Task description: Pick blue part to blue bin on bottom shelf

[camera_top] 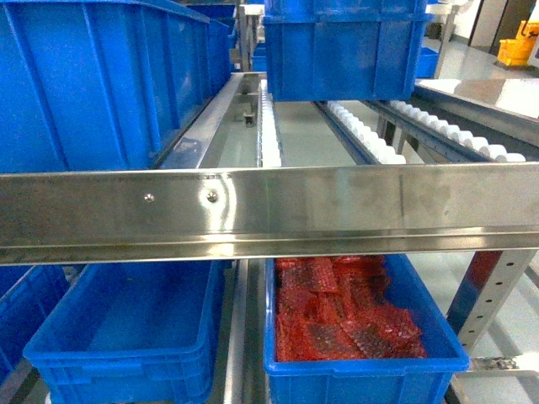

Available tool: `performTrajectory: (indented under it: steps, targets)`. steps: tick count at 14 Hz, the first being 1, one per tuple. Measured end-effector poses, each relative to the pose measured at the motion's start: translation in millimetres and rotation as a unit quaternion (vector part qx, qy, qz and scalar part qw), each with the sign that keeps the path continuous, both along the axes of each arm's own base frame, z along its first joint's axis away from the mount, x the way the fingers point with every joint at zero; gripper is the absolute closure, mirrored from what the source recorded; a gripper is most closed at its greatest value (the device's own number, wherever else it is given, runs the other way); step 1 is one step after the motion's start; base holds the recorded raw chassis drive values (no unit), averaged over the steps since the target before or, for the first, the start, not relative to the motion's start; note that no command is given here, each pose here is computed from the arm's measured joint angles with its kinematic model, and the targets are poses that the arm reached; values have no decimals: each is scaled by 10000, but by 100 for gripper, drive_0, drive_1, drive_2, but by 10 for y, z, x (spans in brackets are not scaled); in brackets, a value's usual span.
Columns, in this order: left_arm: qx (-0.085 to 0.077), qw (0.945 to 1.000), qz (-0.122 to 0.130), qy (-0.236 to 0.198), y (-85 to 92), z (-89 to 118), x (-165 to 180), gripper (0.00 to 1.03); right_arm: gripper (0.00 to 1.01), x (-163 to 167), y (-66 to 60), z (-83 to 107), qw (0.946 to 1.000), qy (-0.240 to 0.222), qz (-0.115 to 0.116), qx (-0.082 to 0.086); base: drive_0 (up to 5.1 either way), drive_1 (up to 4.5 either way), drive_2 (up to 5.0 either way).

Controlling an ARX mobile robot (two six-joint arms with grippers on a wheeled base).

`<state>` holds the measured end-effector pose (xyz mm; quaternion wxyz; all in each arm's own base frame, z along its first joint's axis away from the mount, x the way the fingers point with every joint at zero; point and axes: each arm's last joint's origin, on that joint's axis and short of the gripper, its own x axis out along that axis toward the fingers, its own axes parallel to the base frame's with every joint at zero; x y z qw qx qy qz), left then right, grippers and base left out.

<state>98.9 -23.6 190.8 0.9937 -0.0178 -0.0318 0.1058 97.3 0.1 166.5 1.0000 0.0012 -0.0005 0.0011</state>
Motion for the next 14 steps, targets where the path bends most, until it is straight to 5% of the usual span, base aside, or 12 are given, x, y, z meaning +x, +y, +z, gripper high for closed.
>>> performTrajectory:
  steps: [14]
  targets:
    - [0, 10000, 2, 0, 0, 1, 0, 60, 3, 0, 0, 0, 10000, -2, -8, 0, 0, 0, 0]
